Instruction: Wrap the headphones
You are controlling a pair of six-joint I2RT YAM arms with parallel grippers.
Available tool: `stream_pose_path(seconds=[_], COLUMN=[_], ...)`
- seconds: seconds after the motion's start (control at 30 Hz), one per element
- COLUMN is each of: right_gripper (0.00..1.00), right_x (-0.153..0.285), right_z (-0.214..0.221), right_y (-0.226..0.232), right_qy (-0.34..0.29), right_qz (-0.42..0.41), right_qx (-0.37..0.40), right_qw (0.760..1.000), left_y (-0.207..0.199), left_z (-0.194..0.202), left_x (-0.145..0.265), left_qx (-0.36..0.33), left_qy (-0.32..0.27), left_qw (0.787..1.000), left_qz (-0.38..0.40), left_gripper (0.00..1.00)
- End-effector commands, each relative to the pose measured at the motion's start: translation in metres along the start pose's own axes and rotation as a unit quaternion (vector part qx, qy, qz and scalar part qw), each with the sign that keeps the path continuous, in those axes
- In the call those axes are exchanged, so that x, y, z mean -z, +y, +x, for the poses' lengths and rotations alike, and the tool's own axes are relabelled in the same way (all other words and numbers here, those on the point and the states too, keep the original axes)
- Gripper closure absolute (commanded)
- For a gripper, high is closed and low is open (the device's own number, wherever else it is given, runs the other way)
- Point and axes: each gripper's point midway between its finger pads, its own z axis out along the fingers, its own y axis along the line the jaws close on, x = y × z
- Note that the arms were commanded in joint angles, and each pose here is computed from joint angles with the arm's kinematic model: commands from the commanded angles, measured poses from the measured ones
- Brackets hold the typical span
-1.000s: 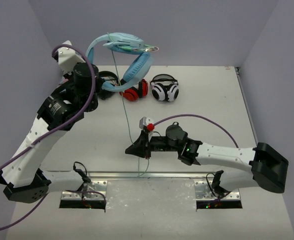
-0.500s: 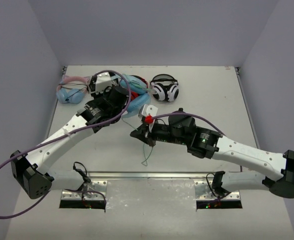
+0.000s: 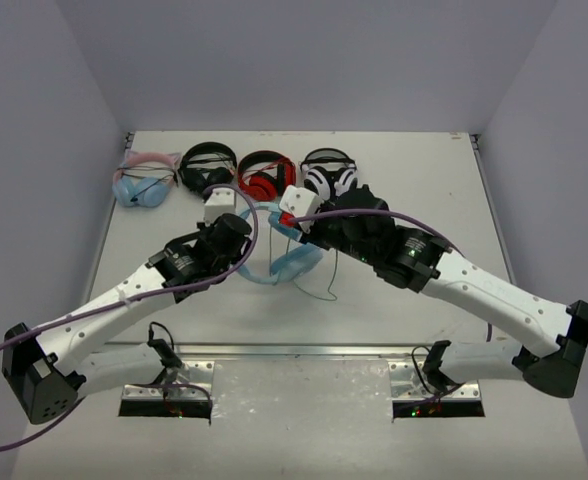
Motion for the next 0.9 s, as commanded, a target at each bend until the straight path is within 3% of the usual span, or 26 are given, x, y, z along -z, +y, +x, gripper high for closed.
stream_pose_path(seconds=[0.0, 0.13, 0.37, 0.43, 0.67, 0.87], right_gripper=[0.98, 0.97, 0.91, 0.98, 0.99, 0.99], right_x=[0.0, -0.002, -0.009, -0.014, -0.006, 0.024], right_z=[-0.026, -0.034, -0.06, -0.063, -0.089, -0.106], right_y=[-0.052, -0.065, -0.054, -0.047, -0.004, 0.032], right_qy=[-0.022, -0.024, -0.052, -0.05, -0.092, -0.157], right_qz=[0.098, 0.117, 0.066, 0.045, -0.012, -0.065], right_qx=[0.054, 0.058, 0.006, -0.004, -0.033, -0.09], right_qw=[0.993, 0.991, 0.997, 0.998, 0.995, 0.981], left_y=[-0.033, -0.035, -0.043, -0.041, -0.014, -0.006], left_z=[-0.018, -0.015, -0.015, -0.021, -0.058, -0.105], left_x=[0.019, 0.023, 0.018, 0.018, 0.024, -0.005], left_qx=[0.016, -0.016, -0.02, 0.01, 0.124, 0.255], left_qy=[-0.025, -0.012, -0.007, -0.008, -0.035, -0.045], left_qw=[0.996, 0.996, 0.996, 0.998, 0.99, 0.965], left_qz=[0.087, 0.092, 0.085, 0.063, -0.063, -0.044], left_gripper=[1.0, 1.0, 1.0, 1.0, 1.0, 1.0])
